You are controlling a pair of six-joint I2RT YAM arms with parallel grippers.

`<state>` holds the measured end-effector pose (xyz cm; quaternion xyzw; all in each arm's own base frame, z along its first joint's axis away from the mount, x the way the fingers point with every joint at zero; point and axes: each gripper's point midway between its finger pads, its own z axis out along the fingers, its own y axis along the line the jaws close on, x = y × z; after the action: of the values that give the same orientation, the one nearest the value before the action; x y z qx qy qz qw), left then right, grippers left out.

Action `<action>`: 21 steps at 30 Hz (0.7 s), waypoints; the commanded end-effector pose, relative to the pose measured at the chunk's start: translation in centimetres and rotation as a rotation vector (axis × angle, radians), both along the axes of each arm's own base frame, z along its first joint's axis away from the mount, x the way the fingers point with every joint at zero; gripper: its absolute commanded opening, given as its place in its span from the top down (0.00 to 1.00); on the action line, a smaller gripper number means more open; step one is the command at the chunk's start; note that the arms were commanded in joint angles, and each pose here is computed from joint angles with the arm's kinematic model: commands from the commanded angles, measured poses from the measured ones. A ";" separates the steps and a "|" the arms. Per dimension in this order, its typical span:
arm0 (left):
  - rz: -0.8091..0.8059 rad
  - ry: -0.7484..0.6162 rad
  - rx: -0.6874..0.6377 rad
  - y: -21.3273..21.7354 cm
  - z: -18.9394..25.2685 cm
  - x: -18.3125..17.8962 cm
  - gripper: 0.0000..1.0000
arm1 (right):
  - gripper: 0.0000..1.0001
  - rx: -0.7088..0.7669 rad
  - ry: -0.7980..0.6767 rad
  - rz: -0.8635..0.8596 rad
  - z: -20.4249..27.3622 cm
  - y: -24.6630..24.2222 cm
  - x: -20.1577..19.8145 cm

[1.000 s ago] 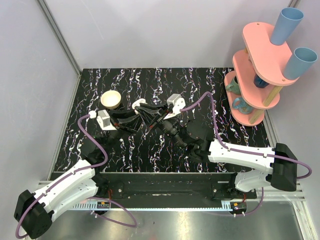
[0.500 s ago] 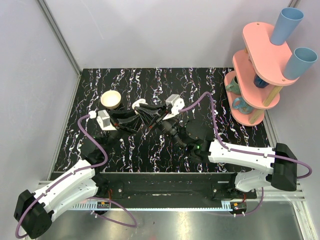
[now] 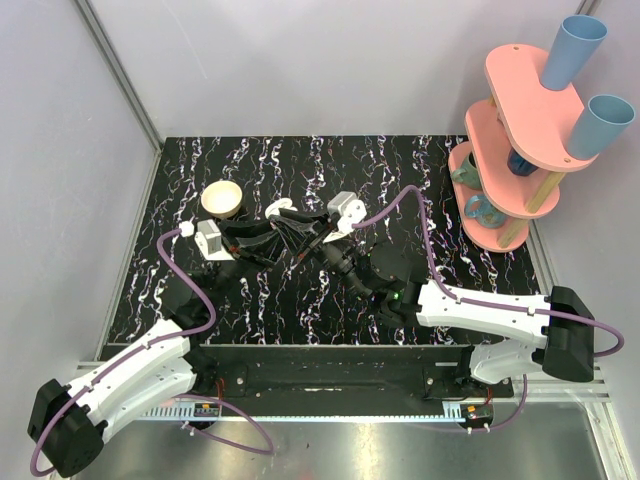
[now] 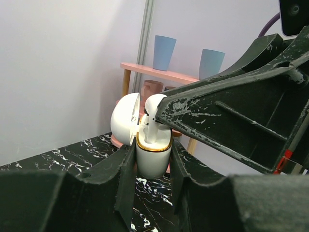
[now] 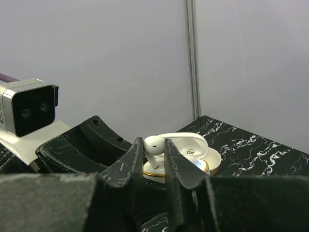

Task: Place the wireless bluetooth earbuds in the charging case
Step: Insert the left earbud into the left side groove of the charging case.

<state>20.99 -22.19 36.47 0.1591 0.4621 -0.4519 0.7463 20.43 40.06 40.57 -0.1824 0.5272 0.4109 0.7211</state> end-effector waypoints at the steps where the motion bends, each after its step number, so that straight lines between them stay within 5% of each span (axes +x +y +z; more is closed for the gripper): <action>1: 0.033 -0.118 -0.118 1.7 4.4 -1.2 1.00 | 0.90 -0.073 0.013 0.015 -1.4 0.8 -0.7; 21: 0.030 -0.120 -0.114 1.9 4.3 -1.5 1.00 | 0.57 -0.061 -0.054 -0.050 1.6 -0.4 -0.3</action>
<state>21.19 -21.90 36.39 0.1504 0.4662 -0.4470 0.7485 19.99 40.34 40.33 -0.2071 0.5291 0.3886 0.7254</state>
